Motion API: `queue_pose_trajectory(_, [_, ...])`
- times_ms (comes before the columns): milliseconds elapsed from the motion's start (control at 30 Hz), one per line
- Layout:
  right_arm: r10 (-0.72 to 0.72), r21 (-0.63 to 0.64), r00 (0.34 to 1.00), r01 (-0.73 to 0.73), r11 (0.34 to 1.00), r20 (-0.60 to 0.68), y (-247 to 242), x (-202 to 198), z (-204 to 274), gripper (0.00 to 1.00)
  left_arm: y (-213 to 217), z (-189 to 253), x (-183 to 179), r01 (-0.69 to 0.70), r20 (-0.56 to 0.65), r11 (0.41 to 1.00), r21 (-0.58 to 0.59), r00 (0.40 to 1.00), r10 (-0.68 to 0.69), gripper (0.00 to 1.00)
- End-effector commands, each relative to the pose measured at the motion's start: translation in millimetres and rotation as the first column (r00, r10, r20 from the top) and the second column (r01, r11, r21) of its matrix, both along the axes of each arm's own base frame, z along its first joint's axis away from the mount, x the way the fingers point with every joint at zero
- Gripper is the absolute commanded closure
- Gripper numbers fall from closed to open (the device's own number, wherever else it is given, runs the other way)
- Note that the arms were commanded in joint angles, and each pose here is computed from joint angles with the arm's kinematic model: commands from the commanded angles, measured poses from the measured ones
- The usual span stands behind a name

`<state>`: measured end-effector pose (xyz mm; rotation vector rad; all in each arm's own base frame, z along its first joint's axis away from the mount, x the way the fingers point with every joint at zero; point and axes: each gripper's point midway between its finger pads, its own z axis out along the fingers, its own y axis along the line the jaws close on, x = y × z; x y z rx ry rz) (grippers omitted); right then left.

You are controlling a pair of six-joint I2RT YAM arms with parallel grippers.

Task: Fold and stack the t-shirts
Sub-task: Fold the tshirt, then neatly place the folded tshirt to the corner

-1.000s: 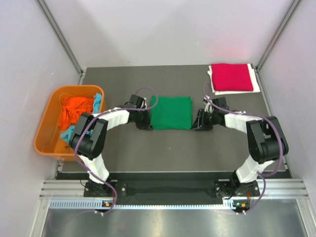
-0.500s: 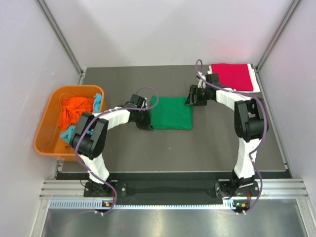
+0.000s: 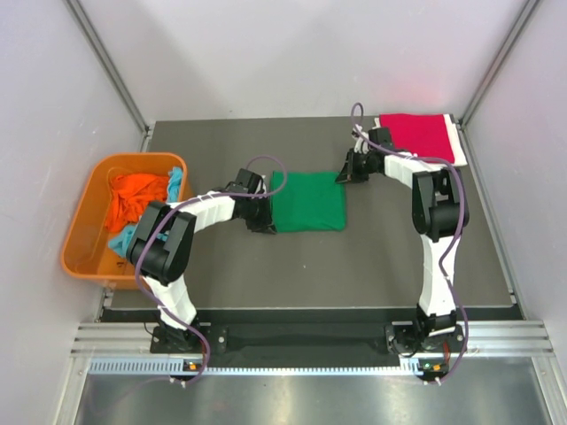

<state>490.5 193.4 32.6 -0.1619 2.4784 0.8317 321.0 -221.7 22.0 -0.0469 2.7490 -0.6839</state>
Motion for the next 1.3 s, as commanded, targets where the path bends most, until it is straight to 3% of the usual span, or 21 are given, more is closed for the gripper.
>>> queue_pose_trajectory(0, [-0.065, 0.052, 0.996, 0.062, 0.997, 0.067, -19.6, 28.3, 8.5, 0.99, 14.5, -25.8, -14.9, -0.017, -0.070, 0.995, 0.096, 0.997, 0.024, 1.00])
queue_pose_trajectory(67, [-0.123, 0.076, 0.992, 0.121, 0.990, 0.031, -28.4, 32.2, 6.8, 1.00, 19.7, -32.6, -18.5, -0.024, -0.088, 0.992, 0.124, 0.995, 0.035, 1.00])
queue_pose_trajectory(300, [-0.129, 0.129, 0.992, 0.129, 0.983, -0.007, -26.4, 28.5, 12.3, 0.97, 24.4, -35.6, -18.0, -0.045, -0.107, 0.987, 0.153, 0.992, 0.062, 1.00])
queue_pose_trajectory(400, [-0.144, 0.148, 0.989, 0.146, 0.978, -0.024, -26.8, 21.5, 20.7, 0.89, 24.2, -29.2, -12.0, -0.050, -0.103, 0.987, 0.154, 0.992, 0.066, 1.00])
queue_pose_trajectory(467, [-0.144, 0.158, 0.989, 0.146, 0.977, -0.024, -27.0, 15.1, 24.9, 0.78, 21.4, -22.2, -7.3, -0.045, -0.095, 0.988, 0.147, 0.994, 0.060, 0.99])
queue_pose_trajectory(500, [-0.145, 0.161, 0.989, 0.145, 0.976, -0.008, -27.3, 14.2, 33.9, 0.74, 19.9, -18.7, -5.2, -0.045, -0.090, 0.989, 0.142, 0.994, 0.058, 0.91])
queue_pose_trajectory(633, [-0.119, 0.126, 0.993, 0.116, 0.985, 0.015, -30.7, 11.4, 36.0, 0.48, 13.1, -1.5, 2.8, -0.030, -0.066, 0.993, 0.114, 0.997, 0.037, 0.75])
queue_pose_trajectory(800, [-0.061, 0.106, 0.996, 0.068, 0.992, -0.066, -28.2, 6.9, 7.8, 0.38, 12.1, 32.5, 23.6, -0.039, 0.026, 0.991, 0.131, 0.999, 0.036, 0.70])
queue_pose_trajectory(1067, [0.026, 0.093, 0.994, -0.017, 0.996, -0.102, -23.7, 8.2, -13.4, 0.35, -83.7, 104.4, 36.5, 0.110, 0.255, 0.990, -0.083, 0.963, -0.086, 0.68])
queue_pose_trajectory(1133, [0.051, 0.096, 0.993, -0.041, 0.995, -0.103, -21.0, 7.8, -14.7, 0.36, -119.5, 113.0, 31.9, 0.165, 0.288, 0.970, -0.181, 0.952, -0.108, 0.69])
queue_pose_trajectory(1267, [0.085, 0.078, 0.988, -0.075, 0.994, -0.127, -14.5, 3.6, -21.9, 0.37, -162.4, 105.4, 31.2, 0.208, 0.320, 0.947, -0.246, 0.939, -0.123, 0.69])
